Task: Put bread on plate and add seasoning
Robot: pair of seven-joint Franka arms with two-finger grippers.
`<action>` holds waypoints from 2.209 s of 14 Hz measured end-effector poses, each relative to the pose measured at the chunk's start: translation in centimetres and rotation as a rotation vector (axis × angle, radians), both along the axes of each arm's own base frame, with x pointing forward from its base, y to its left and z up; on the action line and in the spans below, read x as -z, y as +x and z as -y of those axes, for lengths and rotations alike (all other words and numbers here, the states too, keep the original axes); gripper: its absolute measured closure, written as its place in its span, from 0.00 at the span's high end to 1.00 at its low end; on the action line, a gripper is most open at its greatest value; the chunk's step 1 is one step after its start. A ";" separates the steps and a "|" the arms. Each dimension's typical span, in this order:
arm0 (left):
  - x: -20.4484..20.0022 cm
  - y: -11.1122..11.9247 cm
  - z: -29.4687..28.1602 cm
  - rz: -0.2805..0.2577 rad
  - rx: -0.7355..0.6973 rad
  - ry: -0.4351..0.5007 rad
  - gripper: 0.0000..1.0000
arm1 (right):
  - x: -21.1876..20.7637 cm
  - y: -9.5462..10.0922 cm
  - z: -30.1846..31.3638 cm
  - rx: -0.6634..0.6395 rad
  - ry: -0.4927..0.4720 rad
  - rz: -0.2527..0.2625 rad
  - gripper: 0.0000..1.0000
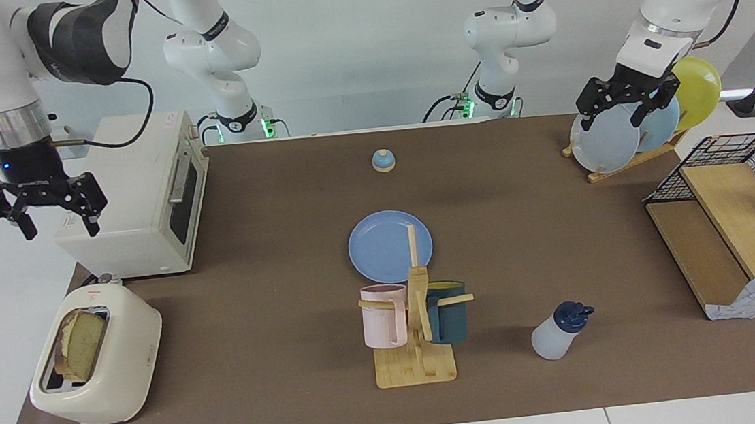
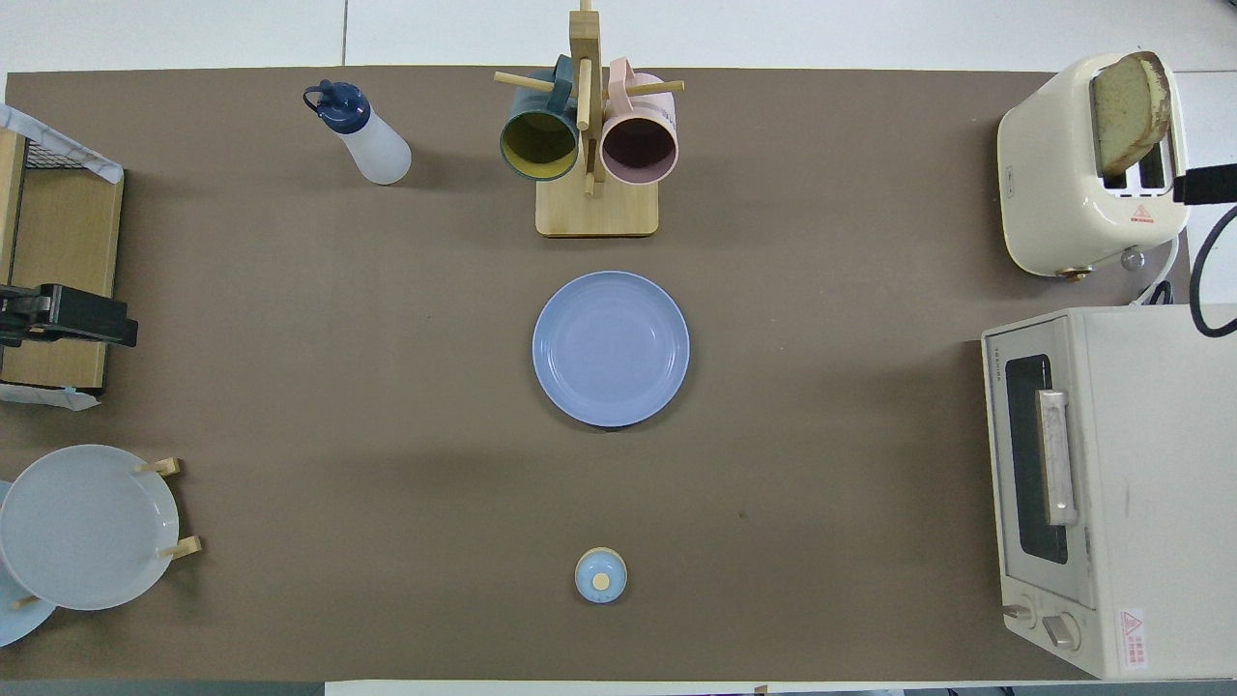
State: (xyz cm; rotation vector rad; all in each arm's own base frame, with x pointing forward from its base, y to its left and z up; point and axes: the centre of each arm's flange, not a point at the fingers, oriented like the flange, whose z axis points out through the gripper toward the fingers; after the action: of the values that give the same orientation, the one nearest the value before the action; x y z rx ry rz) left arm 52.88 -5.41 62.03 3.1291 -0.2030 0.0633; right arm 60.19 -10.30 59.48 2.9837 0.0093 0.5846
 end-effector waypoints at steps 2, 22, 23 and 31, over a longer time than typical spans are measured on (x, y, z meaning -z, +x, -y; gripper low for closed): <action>1.6 0.4 2.0 0.055 0.034 -0.008 1.00 | 2.7 1.9 0.0 -0.007 -0.010 0.036 1.00; 31.4 4.3 11.3 0.642 0.075 -0.139 1.00 | 10.8 6.8 2.6 -0.082 -0.089 0.117 0.11; 32.6 4.6 10.6 0.659 0.039 -0.121 1.00 | 10.3 6.8 2.5 -0.085 -0.085 0.095 0.11; 33.8 7.8 14.0 0.806 -0.058 -0.079 1.00 | -0.6 4.4 -5.0 -0.172 -0.027 -0.156 0.07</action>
State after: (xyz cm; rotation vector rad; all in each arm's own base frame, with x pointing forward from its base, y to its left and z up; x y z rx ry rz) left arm 60.66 -19.45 28.24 2.8331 -0.0978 1.2835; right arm 64.62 -5.32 60.10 3.0134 0.2860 0.3625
